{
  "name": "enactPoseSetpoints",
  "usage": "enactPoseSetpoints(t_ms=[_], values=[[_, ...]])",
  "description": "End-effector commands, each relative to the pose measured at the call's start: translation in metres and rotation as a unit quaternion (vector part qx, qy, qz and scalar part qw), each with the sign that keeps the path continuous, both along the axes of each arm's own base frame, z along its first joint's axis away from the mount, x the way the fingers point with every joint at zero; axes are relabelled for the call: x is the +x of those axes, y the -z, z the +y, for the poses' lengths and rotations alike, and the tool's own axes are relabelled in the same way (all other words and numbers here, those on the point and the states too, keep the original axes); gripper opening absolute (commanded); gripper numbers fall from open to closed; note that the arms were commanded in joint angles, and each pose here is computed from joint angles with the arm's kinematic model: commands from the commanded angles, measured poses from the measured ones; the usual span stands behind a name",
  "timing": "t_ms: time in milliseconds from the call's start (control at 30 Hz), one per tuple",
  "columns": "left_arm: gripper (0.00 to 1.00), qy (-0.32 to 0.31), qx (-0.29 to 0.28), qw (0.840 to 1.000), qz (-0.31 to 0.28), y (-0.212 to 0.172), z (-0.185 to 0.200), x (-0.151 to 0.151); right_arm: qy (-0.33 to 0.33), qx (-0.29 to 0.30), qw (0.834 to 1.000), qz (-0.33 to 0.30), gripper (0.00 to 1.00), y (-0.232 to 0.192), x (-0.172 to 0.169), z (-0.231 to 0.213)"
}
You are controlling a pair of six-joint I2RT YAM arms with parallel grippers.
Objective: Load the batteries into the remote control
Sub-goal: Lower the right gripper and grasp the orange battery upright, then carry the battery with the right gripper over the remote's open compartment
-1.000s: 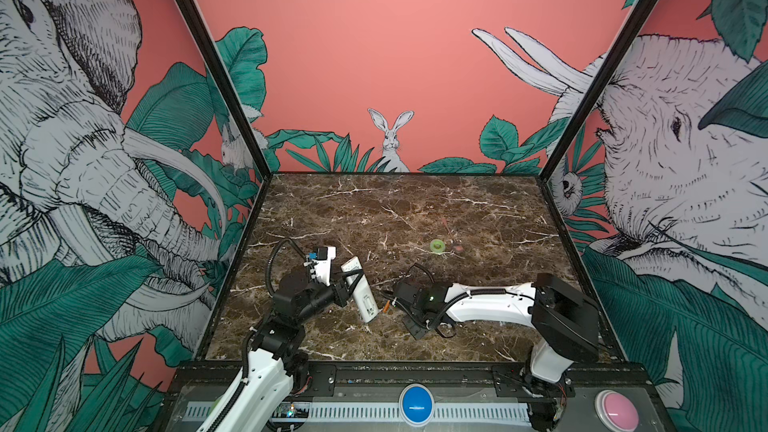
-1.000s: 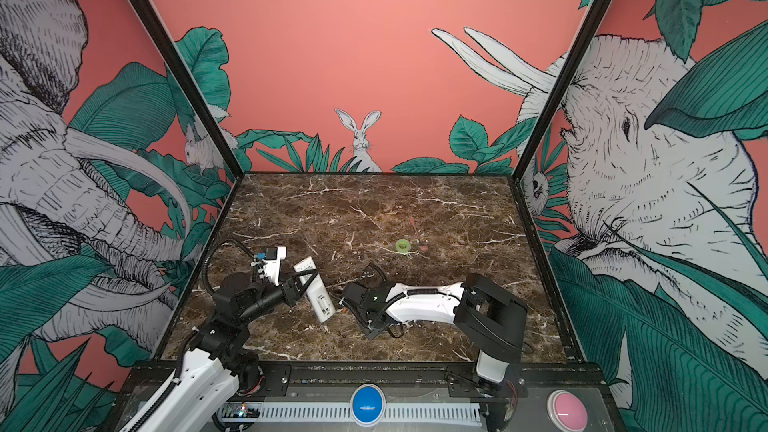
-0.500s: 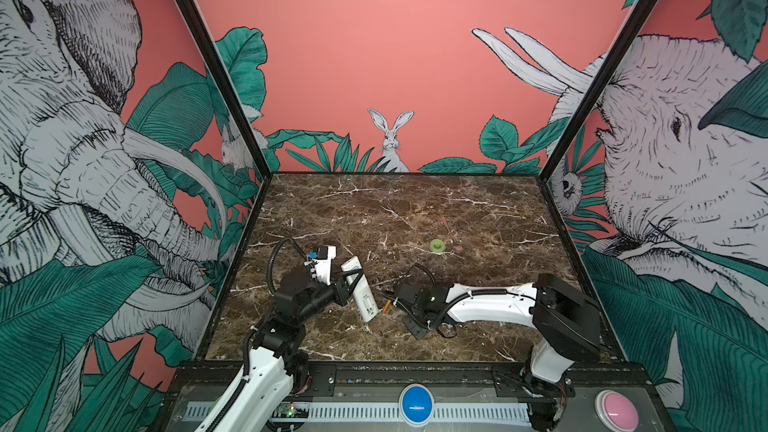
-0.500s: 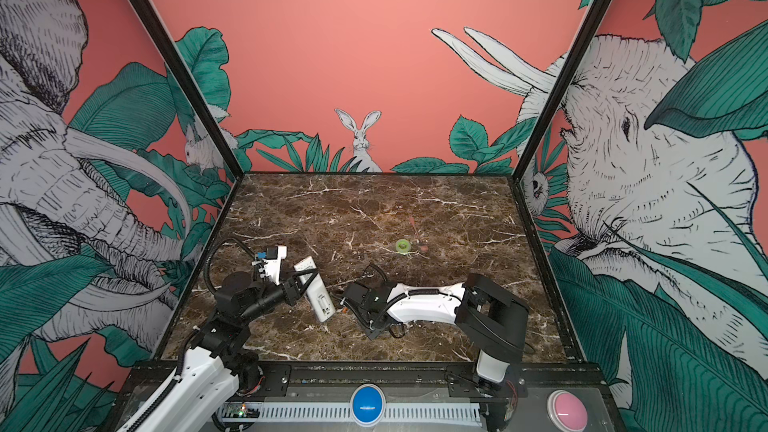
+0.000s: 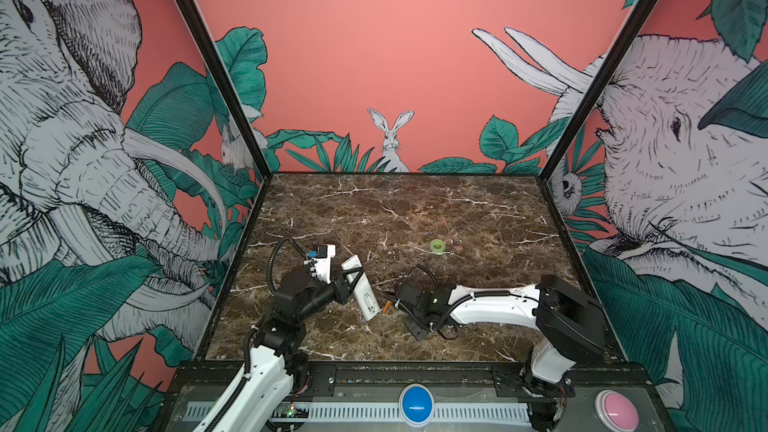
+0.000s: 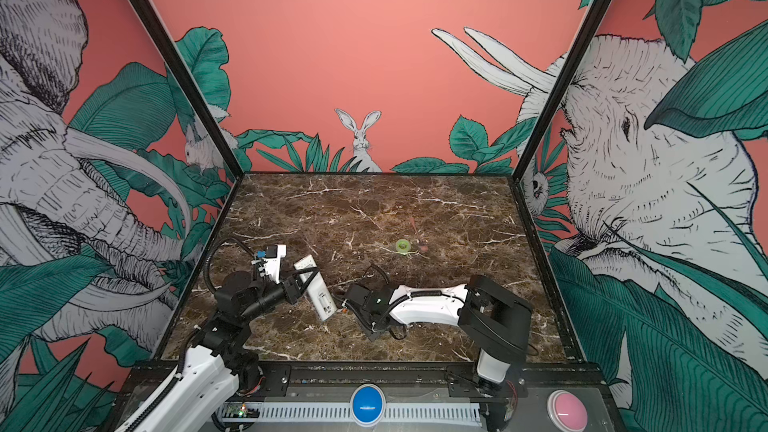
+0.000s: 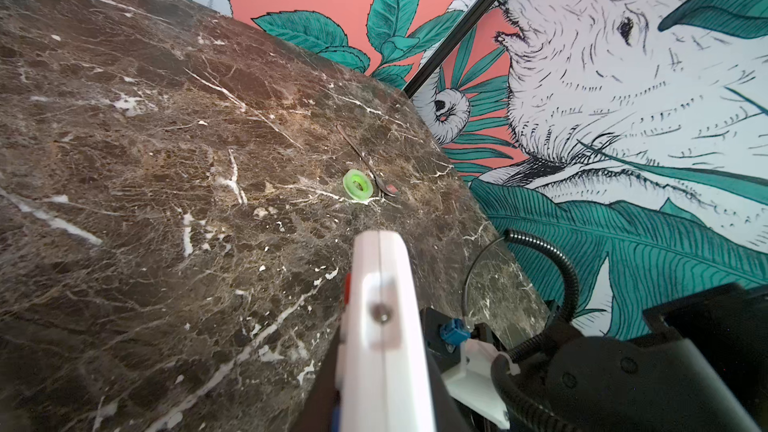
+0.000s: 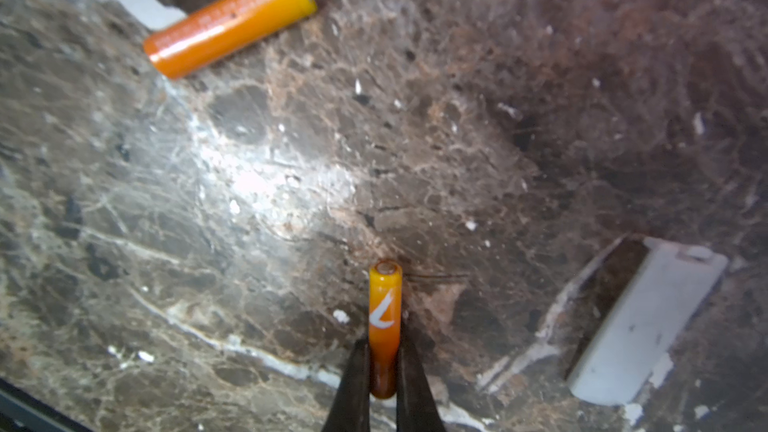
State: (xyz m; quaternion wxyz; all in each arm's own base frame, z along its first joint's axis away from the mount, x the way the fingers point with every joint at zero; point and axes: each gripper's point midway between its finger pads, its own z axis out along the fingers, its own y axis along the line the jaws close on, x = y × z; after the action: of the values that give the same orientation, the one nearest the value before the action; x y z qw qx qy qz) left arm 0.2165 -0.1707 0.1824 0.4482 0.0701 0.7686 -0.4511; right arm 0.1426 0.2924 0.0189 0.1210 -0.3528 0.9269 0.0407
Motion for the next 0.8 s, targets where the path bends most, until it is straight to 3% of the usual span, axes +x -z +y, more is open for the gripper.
enactPoseSetpoints(t_ms=[0, 400, 767], values=[[0.0, -0.006, -0.026, 1.0, -0.005, -0.005, 0.0, 0.004, -0.015, 0.002, 1.0, -0.023, 0.02, -0.014, 0.001, -0.006], [0.0, -0.051, -0.083, 0.993, 0.067, 0.012, 0.005, 0.014, -0.058, 0.079, 0.992, -0.079, 0.0, -0.12, 0.011, 0.02], [0.0, -0.098, -0.136, 0.98, 0.108, 0.015, 0.018, 0.013, -0.118, 0.093, 0.987, -0.05, 0.0, -0.155, 0.009, 0.063]])
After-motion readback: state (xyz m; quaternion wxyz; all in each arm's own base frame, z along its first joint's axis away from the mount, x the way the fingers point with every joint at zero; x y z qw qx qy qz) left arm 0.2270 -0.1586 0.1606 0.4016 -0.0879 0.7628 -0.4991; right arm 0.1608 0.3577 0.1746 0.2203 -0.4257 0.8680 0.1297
